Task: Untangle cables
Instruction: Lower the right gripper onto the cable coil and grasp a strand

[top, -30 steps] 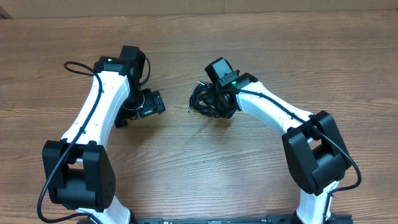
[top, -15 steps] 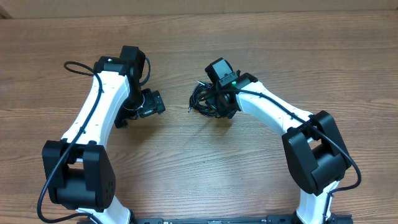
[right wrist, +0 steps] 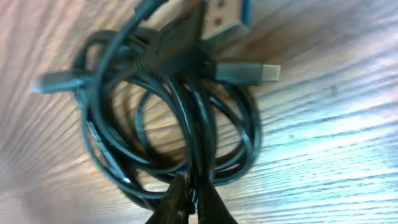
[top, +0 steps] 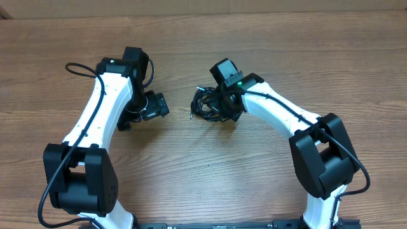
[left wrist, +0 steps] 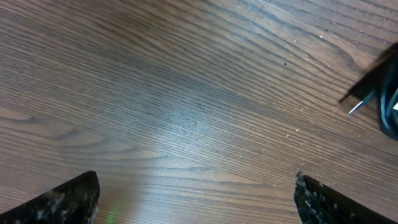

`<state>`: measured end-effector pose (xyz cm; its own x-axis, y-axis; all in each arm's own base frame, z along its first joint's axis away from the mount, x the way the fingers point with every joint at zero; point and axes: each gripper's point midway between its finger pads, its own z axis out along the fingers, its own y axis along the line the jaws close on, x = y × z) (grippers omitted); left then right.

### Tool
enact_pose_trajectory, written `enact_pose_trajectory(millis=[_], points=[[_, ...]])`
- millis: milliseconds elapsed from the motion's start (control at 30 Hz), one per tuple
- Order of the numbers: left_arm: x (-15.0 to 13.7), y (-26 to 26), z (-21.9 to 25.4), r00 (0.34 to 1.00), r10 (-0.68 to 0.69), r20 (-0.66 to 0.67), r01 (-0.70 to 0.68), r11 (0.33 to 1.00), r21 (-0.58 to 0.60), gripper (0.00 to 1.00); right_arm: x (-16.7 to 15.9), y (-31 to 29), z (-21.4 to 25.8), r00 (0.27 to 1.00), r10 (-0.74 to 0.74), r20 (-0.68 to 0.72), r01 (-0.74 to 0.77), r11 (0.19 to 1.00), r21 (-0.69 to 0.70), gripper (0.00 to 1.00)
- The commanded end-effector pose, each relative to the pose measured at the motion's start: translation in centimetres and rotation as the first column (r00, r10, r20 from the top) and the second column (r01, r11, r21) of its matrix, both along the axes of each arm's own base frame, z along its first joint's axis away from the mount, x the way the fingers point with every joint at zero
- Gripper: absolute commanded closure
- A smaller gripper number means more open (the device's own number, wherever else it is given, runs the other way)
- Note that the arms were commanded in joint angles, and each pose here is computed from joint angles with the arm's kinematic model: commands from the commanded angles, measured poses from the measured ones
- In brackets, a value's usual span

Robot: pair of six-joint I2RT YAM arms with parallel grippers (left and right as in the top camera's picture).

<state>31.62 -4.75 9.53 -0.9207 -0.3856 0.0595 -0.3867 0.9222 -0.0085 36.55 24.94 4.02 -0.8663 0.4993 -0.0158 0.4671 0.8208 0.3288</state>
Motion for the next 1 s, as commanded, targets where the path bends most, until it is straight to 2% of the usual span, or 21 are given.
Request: enact_pose_trajectory(millis=[0, 100, 200, 300, 467, 500, 533, 600, 667, 700, 767, 800, 967], points=[[0.4, -0.8, 0.2, 1.000, 0.014, 0.007, -0.013, 0.999, -0.040, 0.01, 2.0, 1.8, 7.9, 0.973, 0.161, 0.163, -0.181, 0.977, 0.116, 0.96], [0.4, -1.0, 0.2, 1.000, 0.014, 0.004, -0.013, 0.999, -0.051, 0.00, 2.0, 3.2, 13.9, 0.919, 0.253, 0.302, -0.314, 0.933, 0.174, 0.96], [-0.3, -2.3, 0.4, 0.999, 0.016, -0.029, -0.020, 0.992, -0.127, 0.00, 1.1, 4.3, 19.7, 0.854, 0.299, 0.425, -0.422, 0.876, 0.233, 0.96], [-0.8, -3.4, 0.7, 0.998, 0.017, -0.053, -0.027, 0.981, -0.193, 0.01, 0.2, 4.3, 23.7, 0.817, 0.287, 0.501, -0.456, 0.853, 0.254, 0.96], [-0.8, -3.4, 0.7, 0.998, 0.017, -0.052, -0.027, 0.981, -0.191, 0.01, -0.7, 3.2, 27.1, 0.779, 0.256, 0.572, -0.454, 0.860, 0.234, 0.96], [-0.8, -3.3, 0.6, 0.999, 0.017, -0.052, -0.027, 0.982, -0.189, 0.00, -0.3, 2.5, 26.9, 0.784, 0.243, 0.572, -0.424, 0.882, 0.207, 0.96], [-0.7, -3.3, 0.6, 0.999, 0.017, -0.050, -0.026, 0.982, -0.187, 0.00, 0.1, 1.6, 26.3, 0.795, 0.233, 0.560, -0.387, 0.906, 0.172, 0.88], [-0.6, -3.2, 0.6, 0.999, 0.017, -0.045, -0.025, 0.983, -0.181, 0.00, 0.3, 0.2, 24.5, 0.827, 0.227, 0.514, -0.324, 0.940, 0.106, 0.57], [-0.6, -3.2, 0.6, 0.999, 0.018, -0.045, -0.026, 0.983, -0.181, 0.01, 0.2, -0.6, 22.4, 0.860, 0.233, 0.454, -0.292, 0.954, 0.063, 0.38], [-0.6, -3.2, 0.6, 0.999, 0.018, -0.044, -0.025, 0.983, -0.182, 0.00, -0.1, -0.6, 20.9, 0.877, 0.244, 0.415, -0.290, 0.956, 0.051, 0.32], [-0.4, -3.2, 0.6, 0.999, 0.018, -0.036, -0.024, 0.983, -0.183, 0.01, -0.4, -0.7, 18.1, 0.912, 0.234, 0.336, -0.264, 0.964, 0.044, 0.29], [-0.1, -3.3, 0.6, 1.000, 0.018, -0.025, -0.022, 0.983, -0.185, 0.00, -0.3, -0.8, 14.9, 0.944, 0.205, 0.257, -0.221, 0.975, 0.032, 0.27], [0.0, -3.3, 0.6, 1.000, 0.018, -0.021, -0.021, 0.982, -0.185, 0.00, 0.5, -0.2, 8.9, 0.976, 0.176, 0.127, -0.180, 0.984, 0.017, 0.26]])
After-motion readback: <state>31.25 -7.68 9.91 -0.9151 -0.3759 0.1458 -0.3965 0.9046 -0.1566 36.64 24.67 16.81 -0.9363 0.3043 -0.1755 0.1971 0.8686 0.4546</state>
